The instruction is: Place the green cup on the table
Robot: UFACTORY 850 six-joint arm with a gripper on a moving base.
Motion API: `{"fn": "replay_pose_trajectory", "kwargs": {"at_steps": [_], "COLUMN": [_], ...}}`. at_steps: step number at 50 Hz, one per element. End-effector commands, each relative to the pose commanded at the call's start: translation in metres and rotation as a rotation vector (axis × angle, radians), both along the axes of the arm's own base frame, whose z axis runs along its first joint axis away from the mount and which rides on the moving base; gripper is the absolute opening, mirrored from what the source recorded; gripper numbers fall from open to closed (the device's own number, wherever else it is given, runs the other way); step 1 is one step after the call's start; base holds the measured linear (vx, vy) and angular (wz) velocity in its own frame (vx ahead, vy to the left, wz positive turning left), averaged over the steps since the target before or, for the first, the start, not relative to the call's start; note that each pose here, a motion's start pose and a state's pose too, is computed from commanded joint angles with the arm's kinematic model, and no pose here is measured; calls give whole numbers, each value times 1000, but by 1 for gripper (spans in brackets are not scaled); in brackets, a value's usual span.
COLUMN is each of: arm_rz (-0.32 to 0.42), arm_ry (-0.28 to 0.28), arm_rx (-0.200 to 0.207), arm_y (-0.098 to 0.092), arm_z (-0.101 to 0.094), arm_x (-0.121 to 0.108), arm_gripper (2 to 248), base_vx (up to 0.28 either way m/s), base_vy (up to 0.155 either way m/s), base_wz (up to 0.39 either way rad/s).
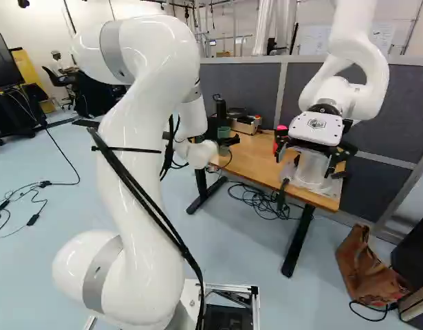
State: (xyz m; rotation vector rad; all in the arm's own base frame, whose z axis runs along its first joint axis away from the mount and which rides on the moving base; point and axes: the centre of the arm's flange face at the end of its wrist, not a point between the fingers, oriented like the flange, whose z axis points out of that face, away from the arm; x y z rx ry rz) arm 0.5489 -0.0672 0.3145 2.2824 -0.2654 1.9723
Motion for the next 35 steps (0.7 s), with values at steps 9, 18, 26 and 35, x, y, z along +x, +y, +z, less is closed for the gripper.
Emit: {"fn": "replay_pose_trajectory", "kwargs": {"at_steps": [9, 18, 26, 35], "arm_rz": [-3, -6, -9, -12], "arm_ry": [-4, 1, 10, 21], "arm_rx": [0, 0, 1, 2], "arm_y": [0, 1, 1, 2], "arm_z": [13, 19, 22, 24], "arm_x": [-18, -37, -53, -72], "arm_gripper": [247, 247, 247, 247], "base_vx": [0, 0, 0, 0], "base_vy": [0, 0, 0, 0], "base_wz": [0, 0, 0, 0]}}
